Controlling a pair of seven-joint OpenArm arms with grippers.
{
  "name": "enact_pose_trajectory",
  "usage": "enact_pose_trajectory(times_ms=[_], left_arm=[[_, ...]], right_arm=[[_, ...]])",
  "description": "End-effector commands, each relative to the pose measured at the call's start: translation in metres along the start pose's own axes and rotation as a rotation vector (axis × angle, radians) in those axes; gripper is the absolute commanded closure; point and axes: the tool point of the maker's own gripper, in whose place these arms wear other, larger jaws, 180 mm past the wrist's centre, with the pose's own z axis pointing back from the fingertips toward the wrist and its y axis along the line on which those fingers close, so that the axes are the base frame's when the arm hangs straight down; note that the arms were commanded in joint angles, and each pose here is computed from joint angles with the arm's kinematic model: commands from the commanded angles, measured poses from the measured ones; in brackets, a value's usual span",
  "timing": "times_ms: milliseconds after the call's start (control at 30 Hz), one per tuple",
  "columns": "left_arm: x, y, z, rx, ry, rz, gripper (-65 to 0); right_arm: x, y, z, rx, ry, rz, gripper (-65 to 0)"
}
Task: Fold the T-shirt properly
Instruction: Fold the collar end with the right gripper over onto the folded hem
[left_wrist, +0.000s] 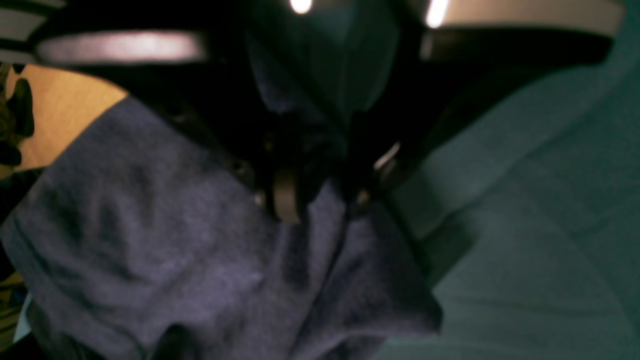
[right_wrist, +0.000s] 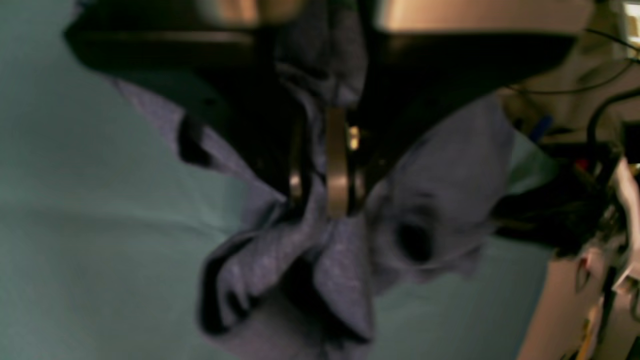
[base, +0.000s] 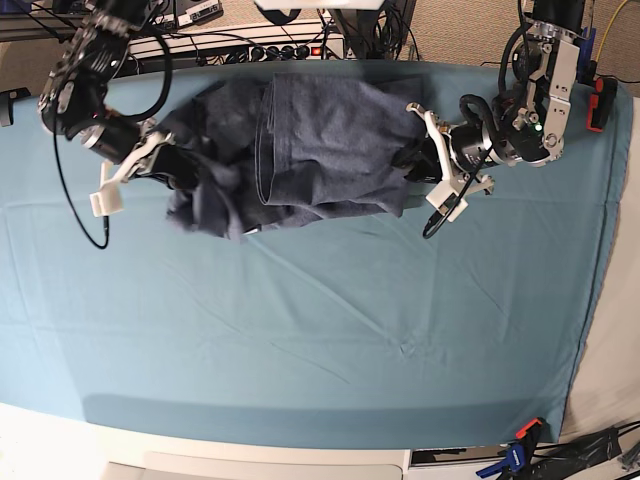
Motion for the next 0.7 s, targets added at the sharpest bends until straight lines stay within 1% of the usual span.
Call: enact_pose_trajectory(times_ms=[0,167,267,367,500,667], left_arm=[[0.013,0.001,0.003,0.002,-0.038,-0.021,-17.0],[0.012,0.003,0.004,0.011,-0.031,-0.03,-17.0],[0.012,0.003,0.004,0.012,-0.03,-0.03,-17.0],[0.012,0.004,0.004,0.012,-0.03,-0.031,-17.0],[0.014,0.005,0.004,0.014,-0.033,-0.036,-17.0],[0.019,0.007,0.004,0.018,-0.041,-0.044,-17.0]], right_arm=[[0.015,0.015,0.005,0.025,-0.055,0.055,0.0],[0.018,0.065,0.022,0.029,-0.095,0.192,0.0],[0.02,0.086,0.03,0.02,-0.118,0.243,0.0],[0.021,0.101,0.035,0.024,-0.141,0.261,0.0],[0.025,0.11,0.033,0.042,-0.186,0.24,0.0],[0.022,0.128,0.012,0.077,-0.177,0.255,0.0]])
